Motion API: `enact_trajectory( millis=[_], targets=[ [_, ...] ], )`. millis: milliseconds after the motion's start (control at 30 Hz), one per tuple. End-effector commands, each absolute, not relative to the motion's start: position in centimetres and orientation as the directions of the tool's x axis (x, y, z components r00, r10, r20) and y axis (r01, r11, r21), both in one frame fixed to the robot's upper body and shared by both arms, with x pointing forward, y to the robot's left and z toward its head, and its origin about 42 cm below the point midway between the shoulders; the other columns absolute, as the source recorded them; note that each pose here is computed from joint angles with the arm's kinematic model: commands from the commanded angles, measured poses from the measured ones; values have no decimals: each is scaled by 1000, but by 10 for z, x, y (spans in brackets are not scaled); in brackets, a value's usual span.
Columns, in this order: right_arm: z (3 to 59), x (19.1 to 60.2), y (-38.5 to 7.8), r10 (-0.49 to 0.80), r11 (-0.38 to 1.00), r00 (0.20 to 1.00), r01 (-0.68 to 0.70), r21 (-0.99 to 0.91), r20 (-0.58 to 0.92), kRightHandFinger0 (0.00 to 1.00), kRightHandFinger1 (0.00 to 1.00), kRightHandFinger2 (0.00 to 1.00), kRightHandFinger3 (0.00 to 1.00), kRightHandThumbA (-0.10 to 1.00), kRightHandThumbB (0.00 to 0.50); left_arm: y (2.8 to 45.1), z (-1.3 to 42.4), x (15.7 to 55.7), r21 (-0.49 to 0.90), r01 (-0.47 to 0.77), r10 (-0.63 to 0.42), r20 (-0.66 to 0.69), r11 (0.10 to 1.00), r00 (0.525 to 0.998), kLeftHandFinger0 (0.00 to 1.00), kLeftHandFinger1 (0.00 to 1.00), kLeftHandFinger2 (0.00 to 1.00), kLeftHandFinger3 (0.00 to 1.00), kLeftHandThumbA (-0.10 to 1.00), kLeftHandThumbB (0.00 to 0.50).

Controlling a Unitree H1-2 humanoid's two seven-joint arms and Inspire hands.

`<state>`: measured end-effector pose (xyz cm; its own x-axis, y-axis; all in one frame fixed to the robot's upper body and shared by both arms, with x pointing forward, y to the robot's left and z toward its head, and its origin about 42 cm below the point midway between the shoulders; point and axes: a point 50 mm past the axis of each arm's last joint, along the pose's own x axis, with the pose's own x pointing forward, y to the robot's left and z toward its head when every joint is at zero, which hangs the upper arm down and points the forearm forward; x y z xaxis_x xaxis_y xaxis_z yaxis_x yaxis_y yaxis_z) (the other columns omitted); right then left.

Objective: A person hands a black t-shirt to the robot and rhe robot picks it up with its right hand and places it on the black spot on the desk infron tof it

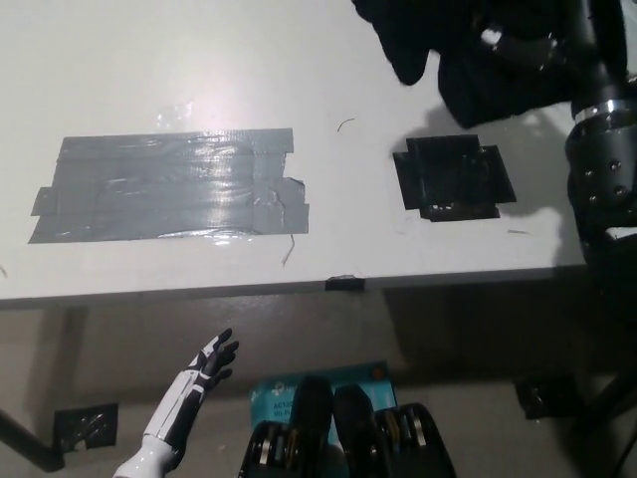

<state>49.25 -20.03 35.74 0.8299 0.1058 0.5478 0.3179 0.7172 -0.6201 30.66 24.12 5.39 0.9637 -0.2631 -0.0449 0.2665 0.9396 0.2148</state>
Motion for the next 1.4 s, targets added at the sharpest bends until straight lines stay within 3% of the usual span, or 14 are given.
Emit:
enact_trajectory(
  millis=[0, 367, 467, 500, 567, 600, 700, 800, 900, 1033, 1067, 1200, 1267, 1367],
  targets=[
    [349, 498, -197, 124, 730, 801, 326, -600, 586, 5, 492, 949, 982, -100, 176, 244, 61, 310, 237, 273, -276, -22, 932, 961, 1000, 1000, 1000, 1000, 1000, 500],
    [271, 521, -185, 164, 621, 912, 201, -758, 376, 0, 458, 911, 953, -100, 141, 244, 65, 312, 281, 276, -285, -9, 919, 959, 1000, 1000, 1000, 1000, 1000, 500],
    [252, 526, -185, 180, 556, 949, 119, -823, 259, 29, 516, 955, 985, -100, 149, 242, 65, 313, 283, 279, -288, -8, 918, 958, 1000, 1000, 1000, 1000, 1000, 500],
    [246, 528, -186, 200, 524, 961, 61, -850, 193, 82, 571, 974, 1000, -100, 178, 242, 66, 313, 288, 280, -289, -12, 916, 957, 1000, 1000, 1000, 1000, 1000, 500],
    [241, 530, -184, 239, 455, 970, -77, -887, 38, 676, 914, 1000, 1000, 94, 241, 242, 68, 315, 299, 281, -292, -10, 912, 956, 1000, 1000, 1000, 1000, 1000, 500],
    [237, 529, -184, 259, 445, 966, -120, -888, -1, 803, 1000, 1000, 1000, 142, 312, 242, 69, 316, 301, 281, -292, -8, 912, 956, 1000, 1000, 1000, 1000, 1000, 500],
    [231, 525, -185, 312, 414, 950, -163, -896, -28, 1000, 1000, 1000, 1000, 350, 368, 243, 71, 319, 316, 281, -296, -2, 906, 955, 1000, 1000, 1000, 1000, 1000, 500],
    [235, 521, -186, 348, 361, 933, -222, -906, -90, 1000, 1000, 1000, 1000, 455, 388, 242, 72, 321, 322, 280, -296, 2, 904, 955, 1000, 1000, 1000, 1000, 1000, 500],
    [259, 514, -187, 376, 308, 906, -318, -897, -192, 1000, 1000, 1000, 1000, 562, 499, 242, 73, 322, 324, 279, -297, 8, 904, 955, 1000, 1000, 1000, 1000, 1000, 500],
    [312, 504, -197, 434, 367, 875, -391, -844, -217, 1000, 1000, 1000, 1000, 624, 500, 240, 75, 326, 318, 284, -302, 5, 904, 953, 1000, 1000, 1000, 1000, 1000, 500],
    [346, 497, -204, 517, 427, 842, -410, -806, -154, 1000, 1000, 1000, 1000, 696, 500, 240, 76, 327, 322, 280, -299, 8, 904, 954, 1000, 1000, 1000, 1000, 1000, 500],
    [426, 465, -212, 623, 557, 781, -411, -721, 37, 1000, 1000, 1000, 1000, 673, 500, 243, 77, 330, 326, 281, -300, 8, 903, 954, 1000, 1000, 1000, 1000, 1000, 500],
    [474, 434, -223, 622, 597, 758, -295, -746, 198, 1000, 1000, 1000, 1000, 898, 500, 244, 77, 332, 348, 282, -305, 11, 894, 952, 1000, 1000, 1000, 1000, 1000, 500],
    [497, 418, -234, 613, 686, 724, -287, -669, 318, 1000, 1000, 1000, 1000, 980, 476, 242, 77, 333, 347, 283, -305, 9, 894, 952, 1000, 1000, 1000, 1000, 1000, 500]
  ],
)
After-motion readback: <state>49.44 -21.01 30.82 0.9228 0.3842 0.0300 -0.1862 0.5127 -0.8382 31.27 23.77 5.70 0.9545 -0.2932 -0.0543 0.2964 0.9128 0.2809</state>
